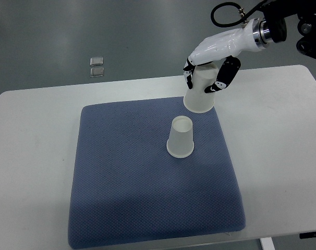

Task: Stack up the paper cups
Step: 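Lift the held cup and carry it over the cup on the pad, then lower the held cup onto the cup on the pad, then open the right hand fingers and lift away from the stacked cups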

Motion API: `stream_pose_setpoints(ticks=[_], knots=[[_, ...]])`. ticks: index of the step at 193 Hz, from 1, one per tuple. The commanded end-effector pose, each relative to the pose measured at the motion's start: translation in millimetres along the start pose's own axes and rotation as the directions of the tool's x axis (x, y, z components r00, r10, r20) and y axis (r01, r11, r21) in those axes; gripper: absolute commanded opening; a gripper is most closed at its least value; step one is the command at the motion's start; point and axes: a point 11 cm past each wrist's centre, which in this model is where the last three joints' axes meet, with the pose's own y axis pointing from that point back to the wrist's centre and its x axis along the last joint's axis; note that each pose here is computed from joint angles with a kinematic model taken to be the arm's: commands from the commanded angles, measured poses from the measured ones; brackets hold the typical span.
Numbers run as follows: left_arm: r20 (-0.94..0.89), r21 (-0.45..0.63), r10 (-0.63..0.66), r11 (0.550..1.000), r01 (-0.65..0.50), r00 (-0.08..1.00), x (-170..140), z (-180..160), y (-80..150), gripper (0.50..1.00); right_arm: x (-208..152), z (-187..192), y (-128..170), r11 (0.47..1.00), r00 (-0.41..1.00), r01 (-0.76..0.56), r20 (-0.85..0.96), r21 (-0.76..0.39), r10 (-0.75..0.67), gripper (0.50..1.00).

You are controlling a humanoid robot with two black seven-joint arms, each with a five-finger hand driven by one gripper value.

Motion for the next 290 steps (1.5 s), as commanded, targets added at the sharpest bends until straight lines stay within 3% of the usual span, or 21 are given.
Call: stream_pose_setpoints(ticks=[1,127,290], knots=[[0.0,0.0,0.0,1.0,0.0,1.0,0,0,0,1.0,1,-9,-2,1.0,1.0,0.003,0.006,0.029,-0.004,0.625],[0.0,0.0,0.0,1.0,0.0,1.0,0,0,0,1.0,-7,-31,-35,0.994,0.999,0.032,0.007,0.101,-0.033,0.625],[0.0,0.0,0.0,1.0,0.0,1.0,0,0,0,1.0,-32,-22,-48,0.994,0.998,0.05,0.042,0.092,-0.054,0.637]])
